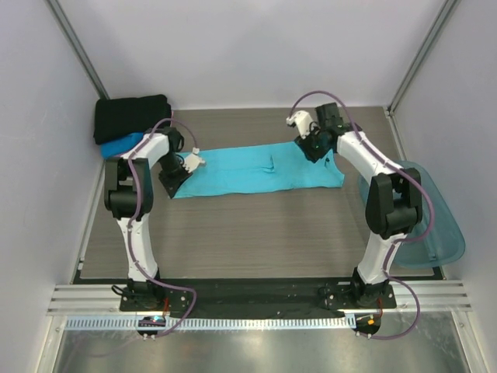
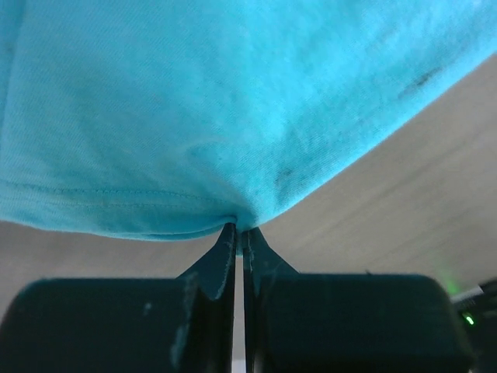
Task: Fold and stack the t-shirts
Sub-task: Fold the tshirt
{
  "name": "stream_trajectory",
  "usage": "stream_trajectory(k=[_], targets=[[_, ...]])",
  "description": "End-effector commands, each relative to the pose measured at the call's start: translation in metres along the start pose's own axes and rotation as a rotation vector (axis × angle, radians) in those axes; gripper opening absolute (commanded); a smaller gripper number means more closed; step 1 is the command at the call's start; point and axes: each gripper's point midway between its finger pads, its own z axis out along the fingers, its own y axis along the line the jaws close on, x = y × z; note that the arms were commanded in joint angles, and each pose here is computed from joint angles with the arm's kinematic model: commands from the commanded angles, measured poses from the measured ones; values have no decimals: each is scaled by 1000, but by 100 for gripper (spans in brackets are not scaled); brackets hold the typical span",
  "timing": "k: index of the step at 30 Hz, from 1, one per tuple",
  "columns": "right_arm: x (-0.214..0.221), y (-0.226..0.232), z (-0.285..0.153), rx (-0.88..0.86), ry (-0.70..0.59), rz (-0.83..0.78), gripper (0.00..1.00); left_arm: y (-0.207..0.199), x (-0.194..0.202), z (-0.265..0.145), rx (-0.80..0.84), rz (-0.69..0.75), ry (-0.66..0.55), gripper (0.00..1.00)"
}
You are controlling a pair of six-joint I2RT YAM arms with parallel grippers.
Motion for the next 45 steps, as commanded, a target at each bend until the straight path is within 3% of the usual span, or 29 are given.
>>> stream_trajectory(k=[1, 7, 11, 25, 35, 37, 38, 40, 41, 45], targets=[[1, -50, -19, 134, -61, 186, 42, -37, 27, -22, 42, -21, 55, 0], [27, -97, -1, 196, 5, 324, 42, -105, 73, -48, 87, 56, 178, 0], [42, -101, 16, 166, 60, 341, 42, -132, 96, -60, 110, 48, 236, 0], [39, -70, 55, -61, 56, 400, 44, -148, 110, -84, 69, 25, 240, 0], [59, -43, 78, -121, 167, 389, 44, -149, 104, -85, 62, 28, 237, 0], [62, -39, 85, -136, 184, 378, 41, -150, 103, -85, 61, 37, 240, 0], [66, -36, 88, -147, 206, 374, 30, -151, 103, -86, 62, 40, 242, 0], [70, -39, 97, -131, 233, 361, 17, -153, 103, -87, 66, 44, 249, 0], [70, -39, 100, -132, 243, 354, 4, -155, 101, -88, 66, 55, 253, 0], [51, -64, 120, -63, 199, 322, 1, -180, 89, -93, 124, 114, 234, 0]])
